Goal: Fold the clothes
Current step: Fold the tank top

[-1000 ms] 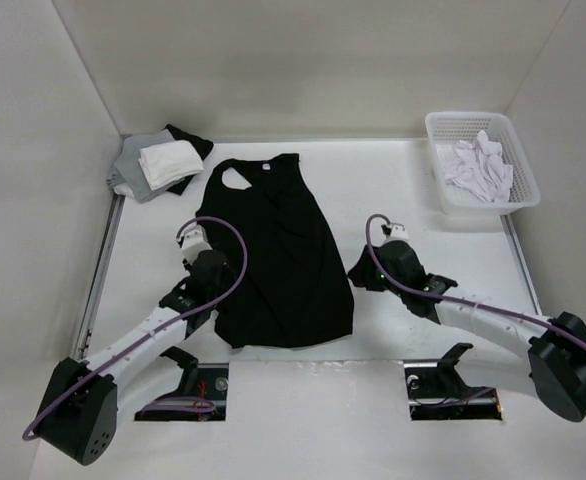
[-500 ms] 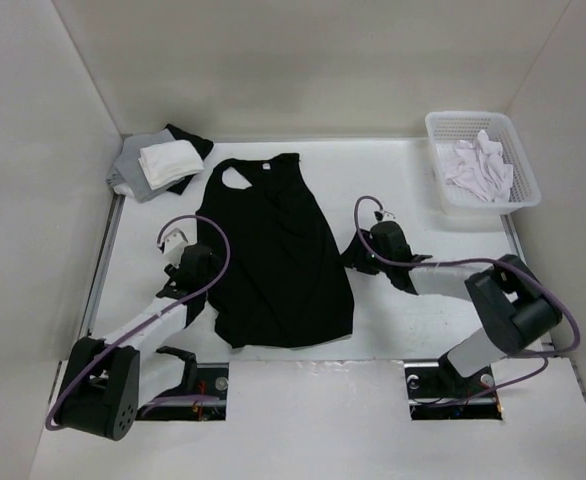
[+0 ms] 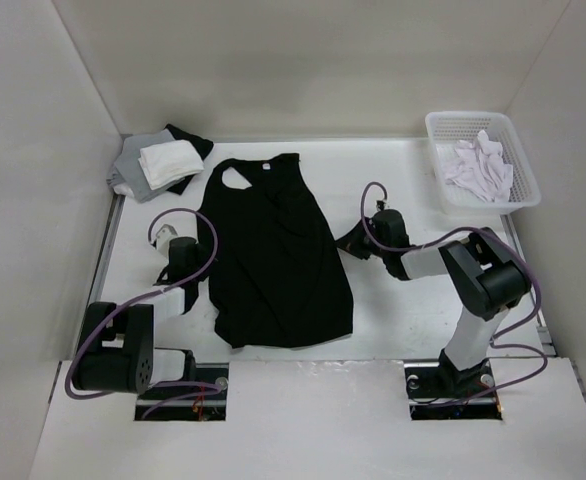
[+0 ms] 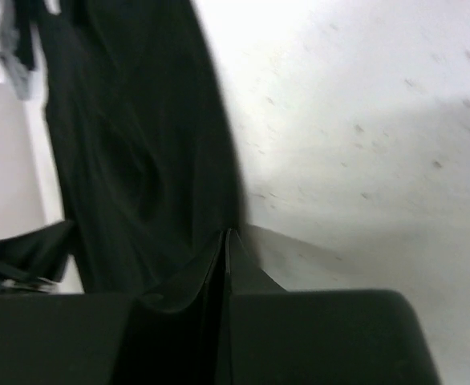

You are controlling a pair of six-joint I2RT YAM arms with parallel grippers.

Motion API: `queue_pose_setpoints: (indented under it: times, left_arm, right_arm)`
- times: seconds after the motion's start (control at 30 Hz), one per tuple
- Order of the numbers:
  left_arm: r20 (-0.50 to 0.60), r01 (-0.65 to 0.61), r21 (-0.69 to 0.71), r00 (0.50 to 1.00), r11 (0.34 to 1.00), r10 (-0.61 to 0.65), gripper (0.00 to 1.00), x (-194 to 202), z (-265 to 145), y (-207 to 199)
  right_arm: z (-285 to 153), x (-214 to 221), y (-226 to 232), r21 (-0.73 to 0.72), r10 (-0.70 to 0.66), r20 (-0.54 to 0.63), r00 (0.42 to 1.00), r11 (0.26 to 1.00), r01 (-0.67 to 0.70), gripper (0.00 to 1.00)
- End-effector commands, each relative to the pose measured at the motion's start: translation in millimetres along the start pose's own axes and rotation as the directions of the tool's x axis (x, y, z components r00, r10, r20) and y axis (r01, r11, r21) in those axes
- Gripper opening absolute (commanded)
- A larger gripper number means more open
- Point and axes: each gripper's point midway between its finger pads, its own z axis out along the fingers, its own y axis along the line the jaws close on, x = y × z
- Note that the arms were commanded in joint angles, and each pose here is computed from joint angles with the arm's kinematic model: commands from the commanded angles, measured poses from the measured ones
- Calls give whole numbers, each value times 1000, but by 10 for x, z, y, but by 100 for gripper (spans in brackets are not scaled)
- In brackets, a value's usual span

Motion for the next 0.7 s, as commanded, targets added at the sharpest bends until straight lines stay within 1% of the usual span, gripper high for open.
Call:
queue_pose_setpoints:
  times: [0.0, 0.1, 0.13, 0.17, 0.2, 0.27, 0.3, 0.33, 0.37, 0.43, 0.53, 0.67]
  left_arm:
    - [-102, 10, 50, 995, 999, -4, 10, 229, -18, -44]
    - [-73, 25, 150, 997, 988, -14, 3, 110, -106, -295]
    - [-51, 37, 204, 998, 978, -27, 2, 18, -193, -456]
    - [-32, 38, 253, 999, 967, -31, 1, -50, -291, -601]
    - [-17, 37, 280, 999, 959, -34, 1, -95, -353, -686]
    - [43, 12, 355, 999, 935, -29, 1, -268, -619, -957]
    - [64, 7, 386, 997, 922, -34, 1, -358, -788, -1071]
    - [79, 5, 417, 996, 909, -42, 1, -448, -950, -1167]
    - [92, 4, 435, 995, 900, -48, 1, -505, -1037, -1218]
    - [144, -8, 508, 987, 861, -76, 1, -727, -1408, -1400]
    - [219, -38, 606, 968, 794, -121, 0, -1072, -2050, -1626]
    - [281, -75, 700, 944, 710, -176, 0, -1379, -2790, -1780]
  right_arm:
    - [-128, -329, 579, -200, 1, 94, 996, 980, 18, 4]
    - [-339, -414, 740, -238, -14, 134, 991, 970, 45, 2]
    - [-464, -443, 829, -258, -20, 152, 988, 964, 59, 2]
    - [-641, -464, 947, -283, -35, 173, 984, 955, 84, 2]
    - [-702, -478, 985, -289, -42, 183, 982, 953, 94, 2]
    - [-920, -522, 1080, -283, -72, 217, 973, 950, 134, 2]
    - [-1090, -563, 1131, -268, -87, 243, 966, 951, 153, 1]
    - [-1170, -565, 1176, -269, -97, 254, 962, 949, 166, 1]
    - [-1302, -556, 1265, -275, -118, 271, 955, 942, 194, 1]
    - [-1638, -552, 1486, -292, -154, 323, 934, 922, 253, 1]
    - [-2353, -596, 1870, -318, -191, 429, 883, 883, 346, 1]
    - [-3243, -647, 2222, -349, -185, 541, 820, 838, 419, 1]
